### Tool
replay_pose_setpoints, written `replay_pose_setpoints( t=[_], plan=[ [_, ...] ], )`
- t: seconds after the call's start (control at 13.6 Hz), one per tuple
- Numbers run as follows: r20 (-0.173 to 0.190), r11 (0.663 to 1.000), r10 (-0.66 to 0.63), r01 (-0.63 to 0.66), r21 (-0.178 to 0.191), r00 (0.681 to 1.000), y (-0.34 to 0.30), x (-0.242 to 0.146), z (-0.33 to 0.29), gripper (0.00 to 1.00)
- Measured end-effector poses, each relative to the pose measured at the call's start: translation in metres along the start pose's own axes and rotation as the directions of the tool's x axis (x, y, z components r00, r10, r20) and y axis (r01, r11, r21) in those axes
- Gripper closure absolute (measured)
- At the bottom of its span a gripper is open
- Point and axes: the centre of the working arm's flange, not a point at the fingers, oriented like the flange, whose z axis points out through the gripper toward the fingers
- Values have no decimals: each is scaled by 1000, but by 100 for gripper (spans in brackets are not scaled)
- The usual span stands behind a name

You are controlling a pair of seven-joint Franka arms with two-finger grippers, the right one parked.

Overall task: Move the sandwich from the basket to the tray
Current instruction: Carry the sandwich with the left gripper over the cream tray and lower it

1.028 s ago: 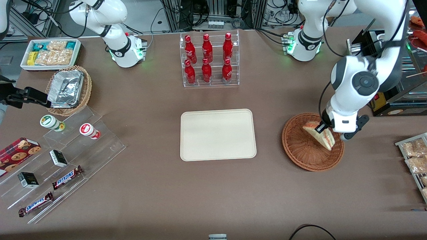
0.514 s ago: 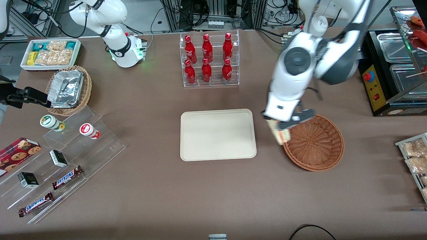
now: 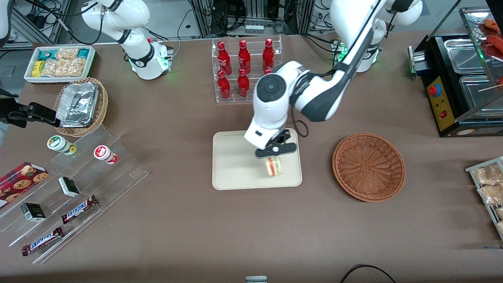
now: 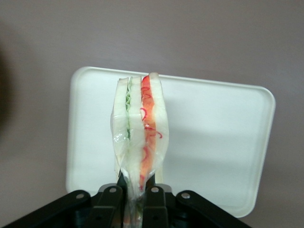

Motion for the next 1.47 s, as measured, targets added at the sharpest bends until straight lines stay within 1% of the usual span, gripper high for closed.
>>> replay_pose_setpoints(
  t=[0.22,0.29,0.51,0.73,0.95,1.03,1.1,1.25,1.32,1.39,1.47],
  plan=[
    [-14,999,33,-33,-37,999,23,-11,37,85],
    [-13,998,45,-45,-38,999,26,-12,47,85],
    [3,996,91,-91,-20,996,26,-13,72,85],
    [-7,991,128,-128,-30,992,33,-18,90,85],
    [5,990,136,-136,-22,991,35,-24,106,85],
    [8,990,140,-140,-19,990,37,-26,108,80],
    [9,990,143,-142,-18,990,38,-28,110,71],
    [7,990,142,-142,-20,990,38,-27,108,49],
    [0,990,140,-140,-25,990,39,-25,104,38],
    [-7,990,137,-137,-29,991,39,-22,98,29],
    [-13,991,133,-133,-32,991,39,-18,87,18]
  ],
)
